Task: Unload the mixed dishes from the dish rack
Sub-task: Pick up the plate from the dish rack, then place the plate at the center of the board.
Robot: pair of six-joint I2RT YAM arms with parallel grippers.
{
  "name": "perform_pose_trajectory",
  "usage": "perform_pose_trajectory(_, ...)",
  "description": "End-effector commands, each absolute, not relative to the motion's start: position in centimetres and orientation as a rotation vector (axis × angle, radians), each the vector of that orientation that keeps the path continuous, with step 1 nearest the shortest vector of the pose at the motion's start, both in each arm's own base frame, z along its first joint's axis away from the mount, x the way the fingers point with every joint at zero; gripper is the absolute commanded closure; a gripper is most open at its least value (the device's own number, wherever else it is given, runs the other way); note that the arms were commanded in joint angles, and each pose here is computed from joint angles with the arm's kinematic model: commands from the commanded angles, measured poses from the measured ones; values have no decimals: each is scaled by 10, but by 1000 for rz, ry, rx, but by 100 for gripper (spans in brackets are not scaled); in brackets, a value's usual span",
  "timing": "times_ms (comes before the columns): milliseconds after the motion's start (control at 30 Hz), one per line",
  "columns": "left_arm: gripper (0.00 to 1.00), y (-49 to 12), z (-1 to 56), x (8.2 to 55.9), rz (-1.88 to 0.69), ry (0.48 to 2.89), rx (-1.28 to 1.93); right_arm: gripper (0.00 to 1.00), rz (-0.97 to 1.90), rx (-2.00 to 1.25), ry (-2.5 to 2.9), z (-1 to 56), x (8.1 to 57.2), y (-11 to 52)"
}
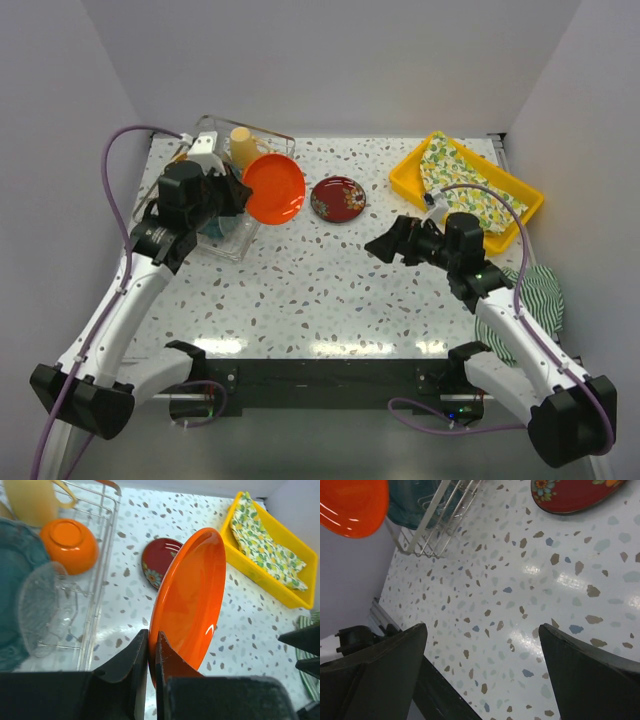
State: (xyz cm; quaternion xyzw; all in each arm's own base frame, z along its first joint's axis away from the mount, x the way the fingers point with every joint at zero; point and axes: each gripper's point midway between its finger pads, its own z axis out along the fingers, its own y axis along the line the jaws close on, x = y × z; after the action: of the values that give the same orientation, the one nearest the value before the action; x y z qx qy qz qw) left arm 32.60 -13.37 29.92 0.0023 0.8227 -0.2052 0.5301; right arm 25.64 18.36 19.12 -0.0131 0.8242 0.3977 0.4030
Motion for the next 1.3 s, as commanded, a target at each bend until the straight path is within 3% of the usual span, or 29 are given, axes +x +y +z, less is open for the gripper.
perform_pose_trajectory(0,100,-177,300,313,-834,1912,5,2,1174,-102,1928,238,257,206)
perform_pose_trajectory(400,100,-234,263,285,-1111,1945,43,5,1268,-63,1913,247,257,225)
perform_pose_trajectory(600,100,-259,264,282,-1171,1933,85,17,1252,-61,1944,236,259,230)
perform_pose_trajectory(933,100,-271,257,279,-1183,1958,106,71,1227,-96,1953,234,262,233)
perform_pose_trajectory(1200,100,-269,253,279,-1158,1966,116,100,1198,-79,1976,227,268,233)
perform_pose_trajectory(1233,97,-268,251,279,-1149,1972,118,100,1189,-72,1982,225,269,232)
perform_pose_trajectory(1267,85,-266,251,282,-1127,1972,108,100,1171,-55,1985,224,272,231)
